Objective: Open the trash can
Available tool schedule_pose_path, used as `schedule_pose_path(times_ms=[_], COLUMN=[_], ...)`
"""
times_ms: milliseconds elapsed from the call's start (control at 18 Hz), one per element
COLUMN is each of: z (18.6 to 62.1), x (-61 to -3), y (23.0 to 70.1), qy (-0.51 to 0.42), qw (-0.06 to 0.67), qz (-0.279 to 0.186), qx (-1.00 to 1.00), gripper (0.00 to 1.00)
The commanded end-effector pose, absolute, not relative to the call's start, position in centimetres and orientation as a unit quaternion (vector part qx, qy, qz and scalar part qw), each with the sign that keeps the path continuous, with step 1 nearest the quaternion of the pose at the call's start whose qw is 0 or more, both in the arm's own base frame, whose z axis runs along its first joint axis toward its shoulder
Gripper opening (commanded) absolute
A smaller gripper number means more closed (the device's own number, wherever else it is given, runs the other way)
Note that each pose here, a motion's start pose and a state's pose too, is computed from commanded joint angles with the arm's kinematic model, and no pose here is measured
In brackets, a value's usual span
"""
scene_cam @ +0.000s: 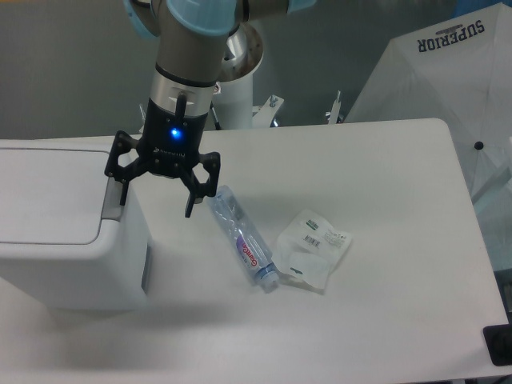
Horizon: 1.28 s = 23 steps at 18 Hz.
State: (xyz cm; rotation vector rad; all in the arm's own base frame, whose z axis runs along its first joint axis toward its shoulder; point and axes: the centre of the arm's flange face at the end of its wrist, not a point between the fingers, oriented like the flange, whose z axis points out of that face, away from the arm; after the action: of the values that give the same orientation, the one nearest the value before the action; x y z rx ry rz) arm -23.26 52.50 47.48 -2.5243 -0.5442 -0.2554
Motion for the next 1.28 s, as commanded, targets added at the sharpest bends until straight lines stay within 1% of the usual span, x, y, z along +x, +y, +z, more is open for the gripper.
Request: schedule_pose_path(times_ms=[389, 722, 1000, 1111, 1278], z=[46.5, 46.6, 48.3, 49.1, 49.8], x=[-23.1, -23.1, -23.5, -25.3, -29.7], y=[52.6, 52.6, 53.1, 52.5, 50.8], qy=[-0.202, -0.202, -0.196, -0.203, -0.229], qw=[0.262, 0.263, 0.279, 0.288, 0.300], qz=[-0.099, -0.099, -0.090, -0.080, -0.061], qx=[-0.938, -0.938, -0.936, -0.933, -0.924], gripper=[1.00, 1.00, 1.00, 1.00, 1.00])
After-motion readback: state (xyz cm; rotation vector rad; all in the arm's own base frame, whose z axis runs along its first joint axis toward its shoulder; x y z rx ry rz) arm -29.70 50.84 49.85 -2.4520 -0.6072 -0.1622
